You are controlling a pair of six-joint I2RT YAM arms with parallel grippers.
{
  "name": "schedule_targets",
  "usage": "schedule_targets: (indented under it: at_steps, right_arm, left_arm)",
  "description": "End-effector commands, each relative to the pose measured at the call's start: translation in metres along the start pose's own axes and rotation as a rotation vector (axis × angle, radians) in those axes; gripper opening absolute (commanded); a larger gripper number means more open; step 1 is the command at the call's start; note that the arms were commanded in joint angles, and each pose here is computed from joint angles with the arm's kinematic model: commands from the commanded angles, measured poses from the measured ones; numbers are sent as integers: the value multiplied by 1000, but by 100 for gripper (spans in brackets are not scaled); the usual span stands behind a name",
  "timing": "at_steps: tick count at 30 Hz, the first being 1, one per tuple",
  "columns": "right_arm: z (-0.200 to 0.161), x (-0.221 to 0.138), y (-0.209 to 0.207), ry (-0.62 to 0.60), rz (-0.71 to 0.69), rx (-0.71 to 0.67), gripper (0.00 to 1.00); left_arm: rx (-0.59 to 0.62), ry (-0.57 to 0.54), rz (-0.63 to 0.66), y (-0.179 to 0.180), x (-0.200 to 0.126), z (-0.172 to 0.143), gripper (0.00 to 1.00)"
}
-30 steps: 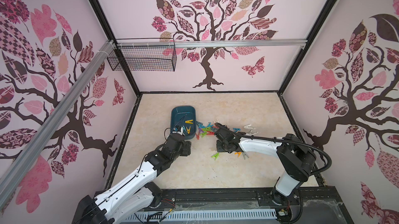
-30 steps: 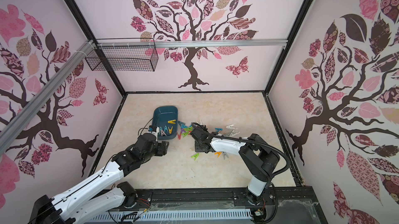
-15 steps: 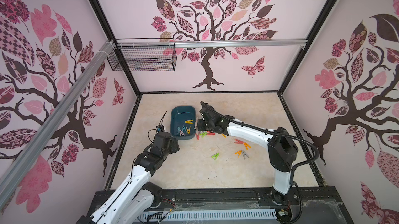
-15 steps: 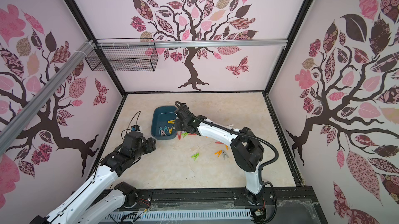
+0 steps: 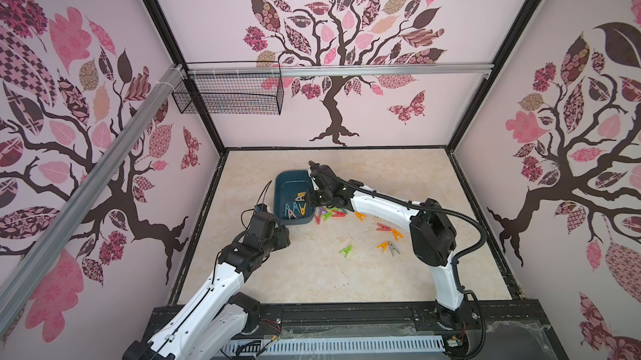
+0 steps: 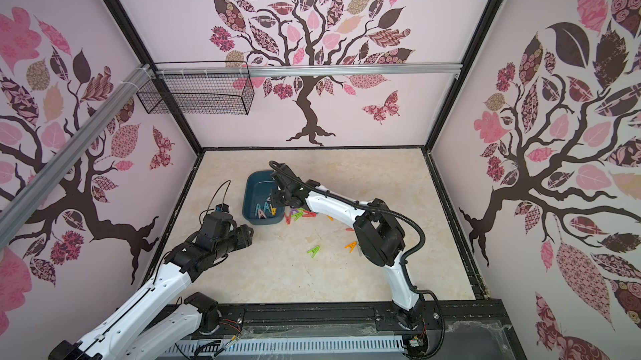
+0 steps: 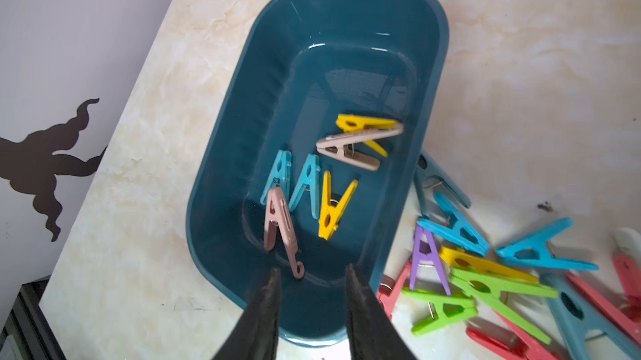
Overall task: Put the clothespins into the storage box
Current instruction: Place the clothespin in the storage box, then pick up the clothespin from the center of the board.
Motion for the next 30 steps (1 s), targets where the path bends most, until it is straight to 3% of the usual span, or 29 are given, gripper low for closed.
schedule_targets:
  at_steps: [1, 11, 20, 30]
  right_arm:
    - [0, -47, -6, -55, -1, 7, 35]
    - [-80, -123, -94, -26, -127, 174, 38]
    - [-114, -146, -133, -44, -220, 221, 39]
    - [-122, -148, -144, -39, -241, 229, 40]
  left_arm:
    - [103, 14, -82, -18, 2, -2, 61]
    - [525, 52, -288, -95, 17, -36, 60]
    - [688, 201, -360, -139, 58, -66, 54]
    - [740, 244, -380, -156, 79, -76, 48]
Point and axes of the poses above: each gripper's point midway between its finger pads, its own x axis out along the fingers, its own y axis along the line the jaws close on, z = x × y, the point moved 10 cm from there along -x, back along the fingers, and after that the axes turned 2 degrees about x, right-handed, at the moved point
